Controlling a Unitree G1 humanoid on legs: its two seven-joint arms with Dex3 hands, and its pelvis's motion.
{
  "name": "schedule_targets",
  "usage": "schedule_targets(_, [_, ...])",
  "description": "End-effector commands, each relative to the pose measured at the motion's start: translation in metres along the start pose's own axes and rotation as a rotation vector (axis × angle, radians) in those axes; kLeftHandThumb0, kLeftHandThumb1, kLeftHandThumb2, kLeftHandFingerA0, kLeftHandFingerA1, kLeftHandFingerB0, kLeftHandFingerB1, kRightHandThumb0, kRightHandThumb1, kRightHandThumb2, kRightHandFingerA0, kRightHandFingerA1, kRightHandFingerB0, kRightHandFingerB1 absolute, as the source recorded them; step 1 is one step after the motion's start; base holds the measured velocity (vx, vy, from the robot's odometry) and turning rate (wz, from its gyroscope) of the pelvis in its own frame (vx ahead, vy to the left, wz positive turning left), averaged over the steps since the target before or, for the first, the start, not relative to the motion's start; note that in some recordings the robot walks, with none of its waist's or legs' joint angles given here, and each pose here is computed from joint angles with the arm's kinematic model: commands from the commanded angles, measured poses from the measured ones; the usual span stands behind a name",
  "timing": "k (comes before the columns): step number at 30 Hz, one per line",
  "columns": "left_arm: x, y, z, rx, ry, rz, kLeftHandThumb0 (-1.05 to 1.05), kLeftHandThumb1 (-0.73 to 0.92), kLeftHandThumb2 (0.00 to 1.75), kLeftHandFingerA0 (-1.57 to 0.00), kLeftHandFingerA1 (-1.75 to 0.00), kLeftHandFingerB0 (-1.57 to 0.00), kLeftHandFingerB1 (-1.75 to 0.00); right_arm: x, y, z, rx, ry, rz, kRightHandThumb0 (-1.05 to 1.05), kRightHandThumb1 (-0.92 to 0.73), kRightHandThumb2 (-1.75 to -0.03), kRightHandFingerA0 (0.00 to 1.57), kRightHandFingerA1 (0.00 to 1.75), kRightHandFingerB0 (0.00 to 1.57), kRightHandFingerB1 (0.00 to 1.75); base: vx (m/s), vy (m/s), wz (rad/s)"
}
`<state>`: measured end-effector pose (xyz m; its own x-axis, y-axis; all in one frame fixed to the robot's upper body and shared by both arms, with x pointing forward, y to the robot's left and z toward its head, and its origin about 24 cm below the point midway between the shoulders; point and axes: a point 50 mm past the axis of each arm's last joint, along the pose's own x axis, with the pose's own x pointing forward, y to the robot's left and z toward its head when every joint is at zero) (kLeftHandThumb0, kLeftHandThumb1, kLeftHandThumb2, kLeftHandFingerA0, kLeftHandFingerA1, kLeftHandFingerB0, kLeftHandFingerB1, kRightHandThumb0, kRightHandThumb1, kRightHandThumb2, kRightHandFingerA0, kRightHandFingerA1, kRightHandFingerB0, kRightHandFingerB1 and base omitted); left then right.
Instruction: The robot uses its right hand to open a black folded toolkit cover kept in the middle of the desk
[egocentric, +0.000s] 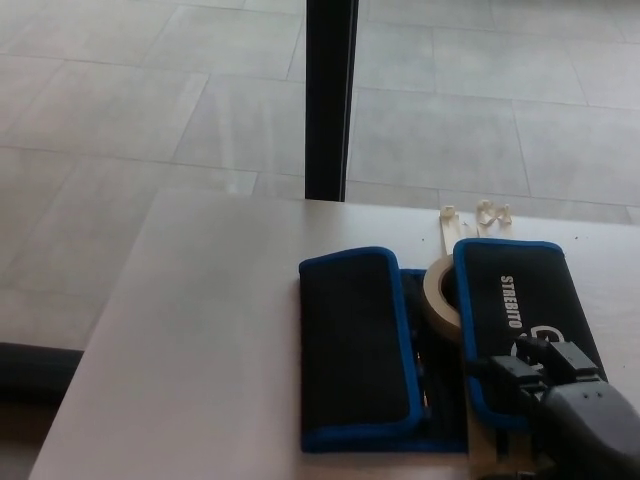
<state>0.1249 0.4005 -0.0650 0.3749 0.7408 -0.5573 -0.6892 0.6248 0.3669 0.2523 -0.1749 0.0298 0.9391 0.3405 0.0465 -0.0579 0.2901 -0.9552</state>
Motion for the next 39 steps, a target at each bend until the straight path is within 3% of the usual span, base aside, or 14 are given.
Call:
schedule_targets(1, [0.002,0.013,0.013,-0.017,-0.069,0.056,-0.46,0.49,0.55,-0.74,-0.71,-0.76,-0.52,0.002,0.009,-0.011,-0.555,-0.151,-0.210,-0.37,-0.54,-0.57,0.00,0.36,0.24,0.38,0.00,0.000,0.00])
schedule_targets(4, [0.002,0.012,0.013,-0.012,-0.073,0.044,-0.45,0.49,0.55,-0.74,-0.70,-0.76,-0.53,0.000,0.012,-0.020,-0.540,-0.104,-0.179,-0.34,-0.48,-0.55,0.00,0.38,0.26,0.38,0.00,0.000,0.00])
schedule_targets(5, [0.002,0.012,0.013,-0.023,-0.067,0.044,-0.47,0.49,0.55,-0.74,-0.70,-0.76,-0.52,-0.002,0.014,-0.027,-0.554,-0.085,-0.191,-0.39,-0.39,-0.62,0.03,0.35,0.26,0.43,0.00,0.000,0.00])
schedule_targets(7, [0.003,0.012,0.013,-0.019,-0.066,0.044,-0.47,0.49,0.55,-0.74,-0.69,-0.76,-0.52,-0.003,0.015,-0.031,-0.598,-0.066,-0.181,-0.37,-0.45,-0.54,0.00,0.38,0.26,0.37,0.00,0.000,0.00])
schedule_targets(8, [0.003,0.012,0.013,-0.031,-0.063,0.045,-0.49,0.47,0.56,-0.78,-0.74,-0.77,-0.53,-0.001,0.012,-0.035,-0.604,-0.044,-0.190,-0.39,-0.40,-0.66,0.03,0.28,0.25,0.44,0.00,0.000,0.00])
schedule_targets(11, [0.003,0.011,0.014,-0.025,-0.067,0.044,-0.49,0.47,0.56,-0.77,-0.74,-0.78,-0.53,0.000,0.007,-0.043,-0.591,-0.018,-0.237,-0.32,-0.49,-0.55,0.02,0.42,0.32,0.38,0.00,0.000,0.00])
schedule_targets(12, [0.003,0.011,0.014,-0.028,-0.070,0.040,-0.47,0.50,0.55,-0.73,-0.73,-0.79,-0.54,0.001,0.003,-0.046,-0.571,-0.017,-0.273,-0.36,-0.45,-0.63,0.05,0.50,0.38,0.43,0.00,0.000,0.00])
schedule_targets(18, [0.002,0.009,0.012,-0.034,-0.060,0.031,-0.47,0.50,0.55,-0.75,-0.70,-0.79,-0.53,0.010,-0.014,-0.047,-0.509,0.002,-0.402,-0.32,-0.52,-0.56,0.09,0.50,0.43,0.39,0.00,0.000,0.00])
schedule_targets(23, [0.002,0.009,0.010,-0.018,-0.056,0.024,-0.49,0.49,0.55,-0.77,-0.68,-0.80,-0.53,0.018,-0.029,-0.044,-0.476,-0.018,-0.512,-0.28,-0.53,-0.59,0.29,0.57,0.48,0.47,0.00,0.000,0.00])
schedule_targets(31, [0.003,0.006,0.013,-0.011,-0.064,0.019,-0.52,0.47,0.57,-0.80,-0.70,-0.79,-0.53,0.017,-0.023,-0.051,-0.469,0.023,-0.466,-0.33,-0.52,-0.56,0.28,0.59,0.49,0.46,0.00,0.000,0.00])
schedule_targets(35, [0.002,0.004,0.015,-0.023,-0.078,0.004,-0.50,0.50,0.55,-0.78,-0.70,-0.80,-0.53,0.015,-0.020,-0.056,-0.467,0.042,-0.436,-0.30,-0.52,-0.55,0.45,0.59,0.49,0.42,0.00,0.000,0.00])
schedule_targets(36, [0.002,0.004,0.015,-0.012,-0.085,0.001,-0.49,0.50,0.56,-0.78,-0.68,-0.79,-0.53,0.015,-0.019,-0.057,-0.459,0.048,-0.427,-0.31,-0.54,-0.56,0.52,0.62,0.50,0.43,0.00,0.000,0.00])
schedule_targets(37, [0.002,0.004,0.015,-0.006,-0.082,0.000,-0.49,0.51,0.56,-0.78,-0.66,-0.78,-0.52,0.015,-0.019,-0.057,-0.434,0.049,-0.429,-0.29,-0.58,-0.57,0.69,0.73,0.50,0.43,0.00,0.000,0.00])
schedule_targets(39, [0.002,0.003,0.015,-0.005,-0.084,-0.003,-0.48,0.51,0.56,-0.79,-0.67,-0.80,-0.53,0.015,-0.020,-0.058,-0.459,0.055,-0.432,-0.30,-0.61,-0.64,0.85,1.47,0.53,0.47,0.00,0.000,0.00])
